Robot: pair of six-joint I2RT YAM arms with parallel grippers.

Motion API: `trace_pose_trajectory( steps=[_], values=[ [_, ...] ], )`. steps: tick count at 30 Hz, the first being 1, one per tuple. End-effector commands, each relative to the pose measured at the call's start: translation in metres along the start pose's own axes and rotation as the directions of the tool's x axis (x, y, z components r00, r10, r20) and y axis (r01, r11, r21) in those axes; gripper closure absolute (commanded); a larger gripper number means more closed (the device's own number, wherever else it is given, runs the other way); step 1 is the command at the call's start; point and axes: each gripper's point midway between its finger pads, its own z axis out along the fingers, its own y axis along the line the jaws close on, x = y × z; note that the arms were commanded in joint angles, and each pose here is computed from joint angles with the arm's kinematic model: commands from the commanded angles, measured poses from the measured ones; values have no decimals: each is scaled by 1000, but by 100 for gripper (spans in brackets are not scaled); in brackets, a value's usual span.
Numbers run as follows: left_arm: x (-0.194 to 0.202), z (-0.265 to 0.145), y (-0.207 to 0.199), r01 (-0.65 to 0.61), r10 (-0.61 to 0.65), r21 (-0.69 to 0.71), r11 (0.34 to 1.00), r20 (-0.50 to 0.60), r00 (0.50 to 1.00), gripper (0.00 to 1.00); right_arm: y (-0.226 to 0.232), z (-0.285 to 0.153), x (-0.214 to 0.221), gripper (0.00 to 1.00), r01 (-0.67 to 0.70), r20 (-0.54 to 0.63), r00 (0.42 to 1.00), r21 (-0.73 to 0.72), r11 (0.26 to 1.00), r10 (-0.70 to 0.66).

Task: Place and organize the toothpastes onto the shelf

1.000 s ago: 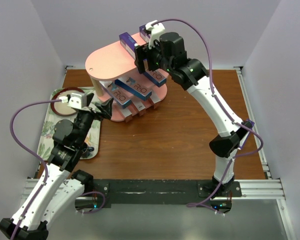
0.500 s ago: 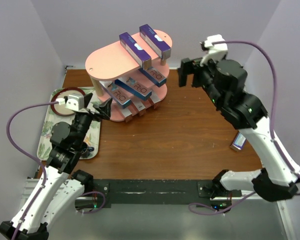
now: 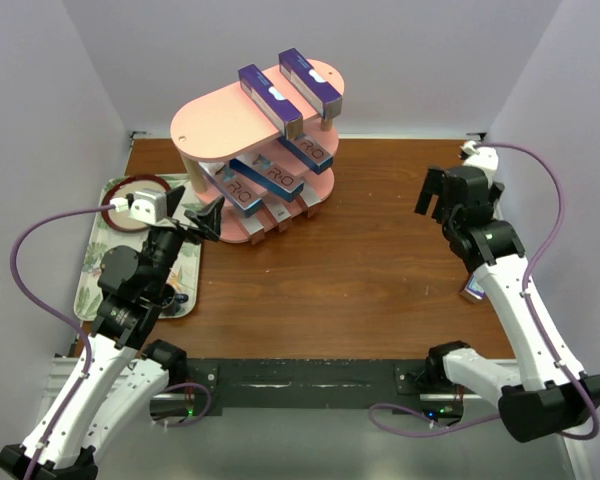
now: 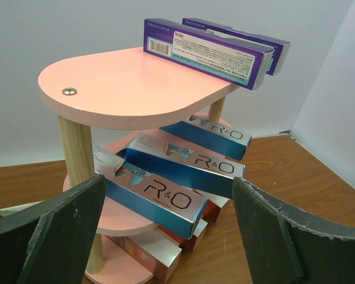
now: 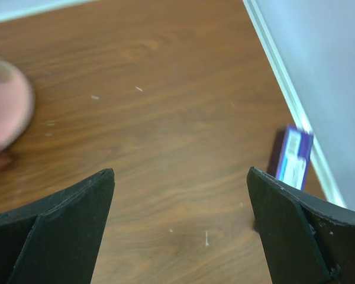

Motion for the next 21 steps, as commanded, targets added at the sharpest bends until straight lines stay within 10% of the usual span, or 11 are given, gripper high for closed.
trace_pose_trajectory(
  steps=[1,21],
  values=[
    [-9,2,-4,16,-16,22,1000,39,999,7,-40,25,49,1,-168,-80,980,145,975,181],
    [0,6,-5,16,-16,28,999,12,1000,7,-141,87,181,1,-447,-176,790,489,749,587]
  ],
)
